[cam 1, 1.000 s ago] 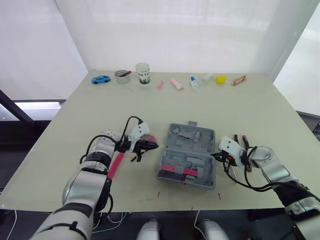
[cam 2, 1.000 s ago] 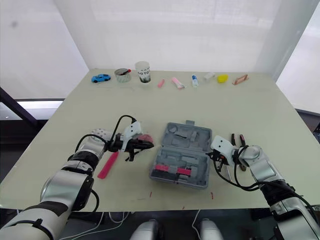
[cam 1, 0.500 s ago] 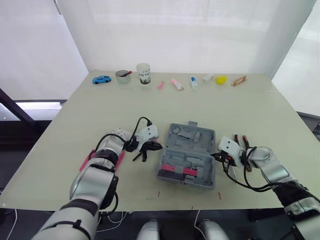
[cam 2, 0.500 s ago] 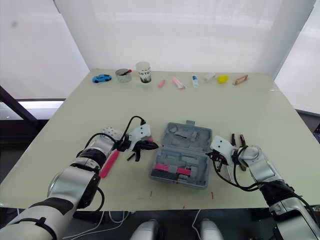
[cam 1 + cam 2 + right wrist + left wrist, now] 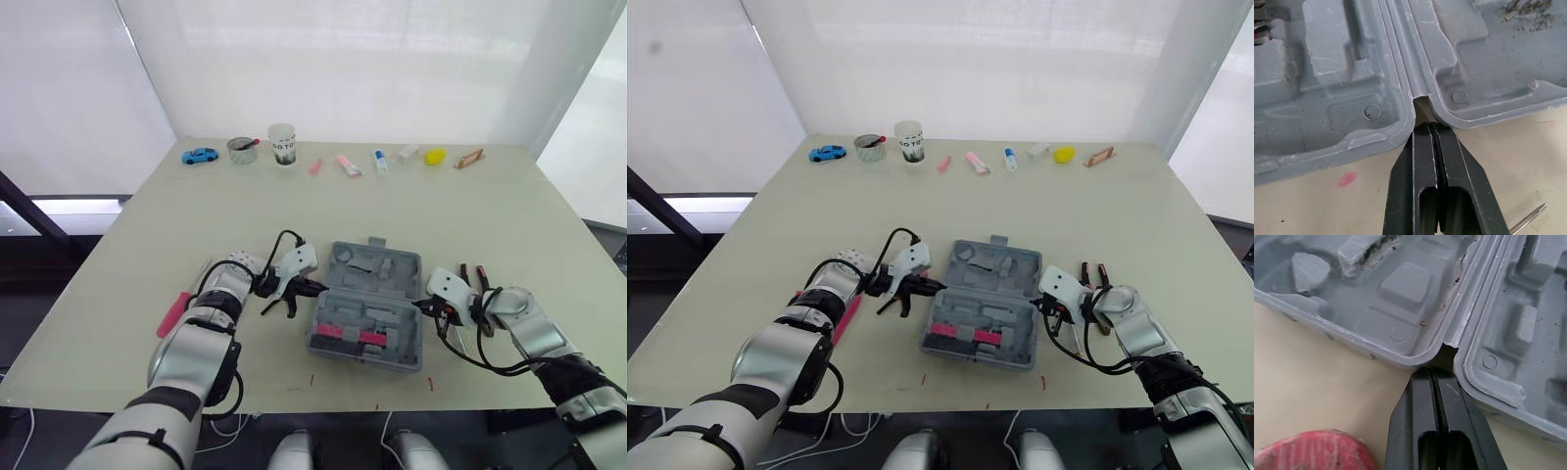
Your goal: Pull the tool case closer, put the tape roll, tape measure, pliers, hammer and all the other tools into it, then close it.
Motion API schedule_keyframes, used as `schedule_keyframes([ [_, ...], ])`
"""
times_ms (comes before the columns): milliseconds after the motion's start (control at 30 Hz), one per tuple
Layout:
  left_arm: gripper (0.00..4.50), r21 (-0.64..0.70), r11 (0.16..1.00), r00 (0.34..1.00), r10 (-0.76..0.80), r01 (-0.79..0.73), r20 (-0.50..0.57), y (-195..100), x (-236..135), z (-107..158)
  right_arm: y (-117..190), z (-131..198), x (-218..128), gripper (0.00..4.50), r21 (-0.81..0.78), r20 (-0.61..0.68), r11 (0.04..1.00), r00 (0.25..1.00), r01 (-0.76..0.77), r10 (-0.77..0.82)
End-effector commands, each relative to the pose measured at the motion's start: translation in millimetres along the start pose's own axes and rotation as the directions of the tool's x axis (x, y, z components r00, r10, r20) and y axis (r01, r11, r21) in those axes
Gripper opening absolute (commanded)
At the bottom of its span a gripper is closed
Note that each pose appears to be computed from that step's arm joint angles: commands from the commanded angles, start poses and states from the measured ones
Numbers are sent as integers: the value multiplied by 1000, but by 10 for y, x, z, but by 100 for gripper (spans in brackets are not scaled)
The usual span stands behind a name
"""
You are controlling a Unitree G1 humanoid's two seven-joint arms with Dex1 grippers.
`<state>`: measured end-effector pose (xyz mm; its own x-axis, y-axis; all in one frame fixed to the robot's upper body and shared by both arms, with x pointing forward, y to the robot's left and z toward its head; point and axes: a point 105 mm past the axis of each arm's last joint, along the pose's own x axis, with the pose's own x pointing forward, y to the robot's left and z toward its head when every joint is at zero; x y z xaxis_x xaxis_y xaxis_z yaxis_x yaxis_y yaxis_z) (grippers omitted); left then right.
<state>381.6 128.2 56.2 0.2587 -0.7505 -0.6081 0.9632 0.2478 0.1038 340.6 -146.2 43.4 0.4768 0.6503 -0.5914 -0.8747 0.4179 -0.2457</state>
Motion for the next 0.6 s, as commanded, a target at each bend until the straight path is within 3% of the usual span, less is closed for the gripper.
schedule_keyframes([
  [33, 2, 18, 998, 998, -55, 55, 29, -61, 64, 100, -37, 177, -33, 0, -40, 52, 999, 999, 10, -8],
  [600, 2, 53, 981, 981, -191, 189, 35, -299, 10, -1, 304, 199, -99, 0, -21, 77, 994, 991, -106, 108],
])
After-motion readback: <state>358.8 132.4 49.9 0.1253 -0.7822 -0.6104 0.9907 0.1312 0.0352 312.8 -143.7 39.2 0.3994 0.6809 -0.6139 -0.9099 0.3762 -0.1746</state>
